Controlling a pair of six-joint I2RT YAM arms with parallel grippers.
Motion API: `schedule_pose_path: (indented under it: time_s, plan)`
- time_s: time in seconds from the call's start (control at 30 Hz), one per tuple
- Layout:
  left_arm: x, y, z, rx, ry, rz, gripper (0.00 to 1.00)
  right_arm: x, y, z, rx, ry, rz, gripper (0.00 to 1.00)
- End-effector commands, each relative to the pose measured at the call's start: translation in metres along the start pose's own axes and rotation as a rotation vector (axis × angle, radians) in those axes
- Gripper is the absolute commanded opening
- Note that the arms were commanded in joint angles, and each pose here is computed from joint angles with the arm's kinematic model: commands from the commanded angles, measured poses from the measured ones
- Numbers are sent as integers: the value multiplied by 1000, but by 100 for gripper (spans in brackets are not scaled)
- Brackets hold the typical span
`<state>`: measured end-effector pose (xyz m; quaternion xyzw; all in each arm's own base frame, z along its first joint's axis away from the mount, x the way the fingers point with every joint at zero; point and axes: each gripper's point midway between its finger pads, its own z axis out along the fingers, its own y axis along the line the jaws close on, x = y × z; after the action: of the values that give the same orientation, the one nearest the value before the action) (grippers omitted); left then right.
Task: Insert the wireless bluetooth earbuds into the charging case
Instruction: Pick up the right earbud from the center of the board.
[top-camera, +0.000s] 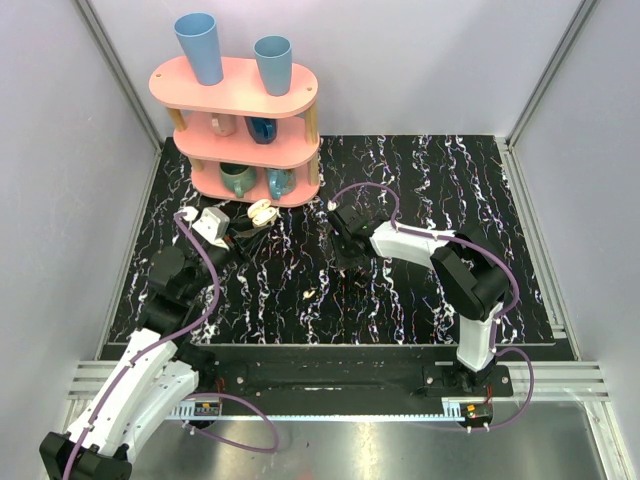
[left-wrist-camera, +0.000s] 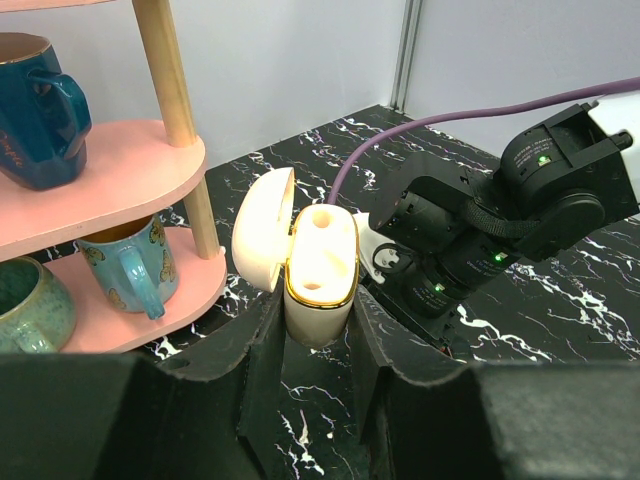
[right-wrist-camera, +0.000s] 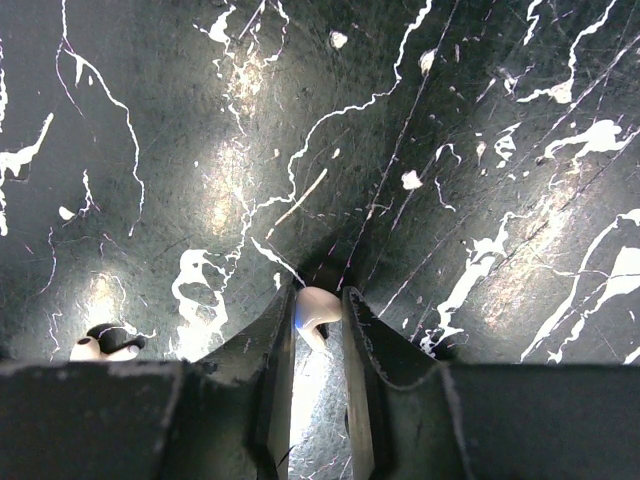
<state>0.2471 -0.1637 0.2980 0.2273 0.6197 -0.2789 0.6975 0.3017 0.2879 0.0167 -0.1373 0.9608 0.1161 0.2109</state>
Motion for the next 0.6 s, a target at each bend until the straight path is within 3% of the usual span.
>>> schedule_pose_path:
  time_s: [0.0, 0.2, 0.57]
  plan:
    - [-13, -1, 2, 10, -43, 10, 0, -7, -4, -8, 26, -12, 19, 18]
    - [-9, 0, 4, 9, -30, 5, 0, -39, 2, -41, 5, -145, 47, 17]
    - [-2, 8, 14, -22, -26, -29, 0, -118, 13, -168, -42, -579, 159, 17]
